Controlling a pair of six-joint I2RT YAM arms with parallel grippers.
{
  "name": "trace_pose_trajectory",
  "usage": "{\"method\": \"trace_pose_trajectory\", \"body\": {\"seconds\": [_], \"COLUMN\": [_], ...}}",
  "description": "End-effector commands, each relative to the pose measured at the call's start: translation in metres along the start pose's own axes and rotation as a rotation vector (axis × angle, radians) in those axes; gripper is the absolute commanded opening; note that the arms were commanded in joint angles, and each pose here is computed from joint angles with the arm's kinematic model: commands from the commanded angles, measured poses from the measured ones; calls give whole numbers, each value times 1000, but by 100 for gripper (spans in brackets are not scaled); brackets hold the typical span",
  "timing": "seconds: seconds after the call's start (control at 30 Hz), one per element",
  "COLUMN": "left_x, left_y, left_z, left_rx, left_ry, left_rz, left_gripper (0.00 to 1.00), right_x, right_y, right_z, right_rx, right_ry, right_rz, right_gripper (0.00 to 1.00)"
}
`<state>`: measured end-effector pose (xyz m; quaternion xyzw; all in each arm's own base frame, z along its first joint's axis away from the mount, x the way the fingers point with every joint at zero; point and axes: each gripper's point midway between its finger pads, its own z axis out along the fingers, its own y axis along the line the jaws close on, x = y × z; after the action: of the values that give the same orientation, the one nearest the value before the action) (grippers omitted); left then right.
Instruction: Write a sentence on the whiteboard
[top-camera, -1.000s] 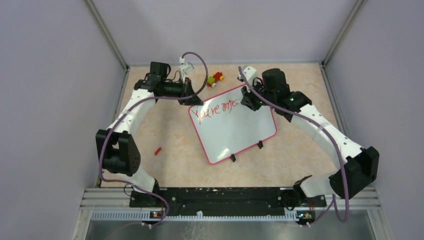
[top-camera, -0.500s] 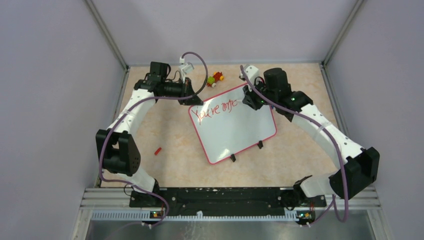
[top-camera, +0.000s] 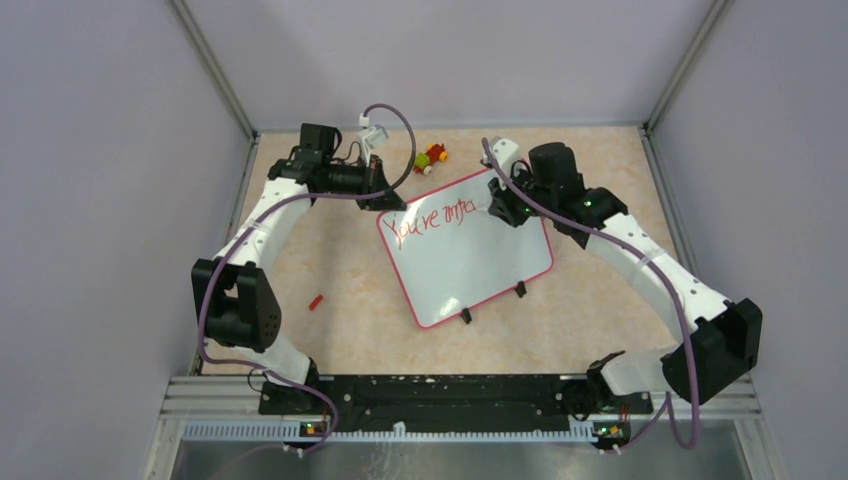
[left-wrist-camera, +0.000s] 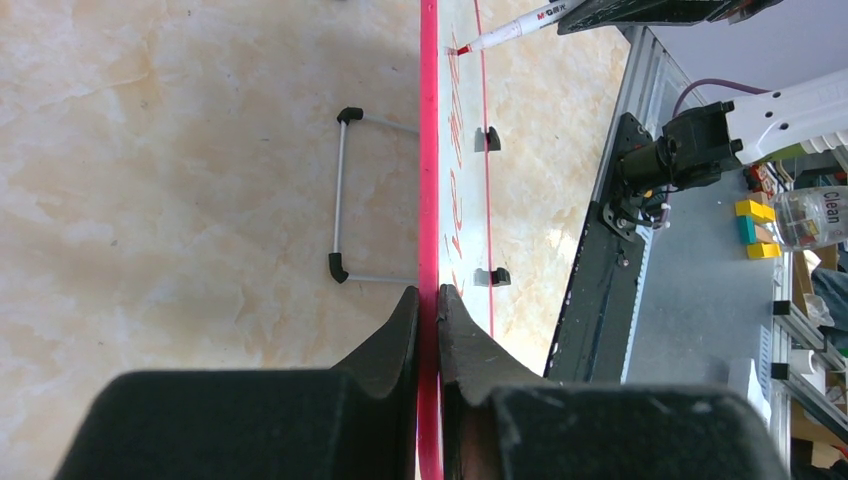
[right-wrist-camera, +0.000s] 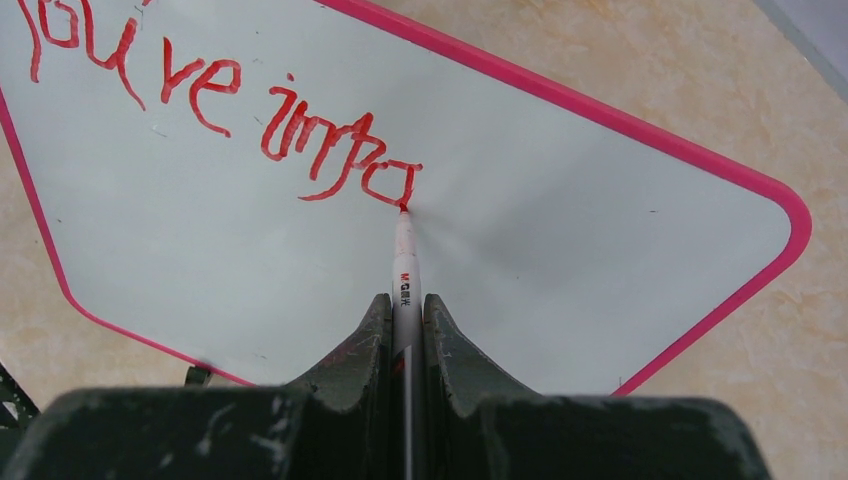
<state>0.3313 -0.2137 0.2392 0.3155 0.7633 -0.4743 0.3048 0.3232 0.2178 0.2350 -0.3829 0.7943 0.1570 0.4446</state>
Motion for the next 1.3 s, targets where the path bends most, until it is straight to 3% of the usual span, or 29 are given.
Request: {"method": "trace_pose_trajectory", "body": {"seconds": [0.0, 0.6, 1.27], "left_x": [-3, -3, -1], "left_y": [-10, -12, -10], "left_z": [4, 4, 5], "left_rx": [32, 41, 50], "left_ry": [7, 7, 20], "left_rz": [18, 28, 31], "left_gripper": [0, 0, 0], "right_x": [-3, -48, -31], "right_y": [-4, 19, 10], "right_z": [-8, -33, -38], "right_rx": [18, -125, -256], "right_ry": [-21, -140, -199], "right_rz": [-4, -21, 80], "right_gripper": [0, 0, 0]}}
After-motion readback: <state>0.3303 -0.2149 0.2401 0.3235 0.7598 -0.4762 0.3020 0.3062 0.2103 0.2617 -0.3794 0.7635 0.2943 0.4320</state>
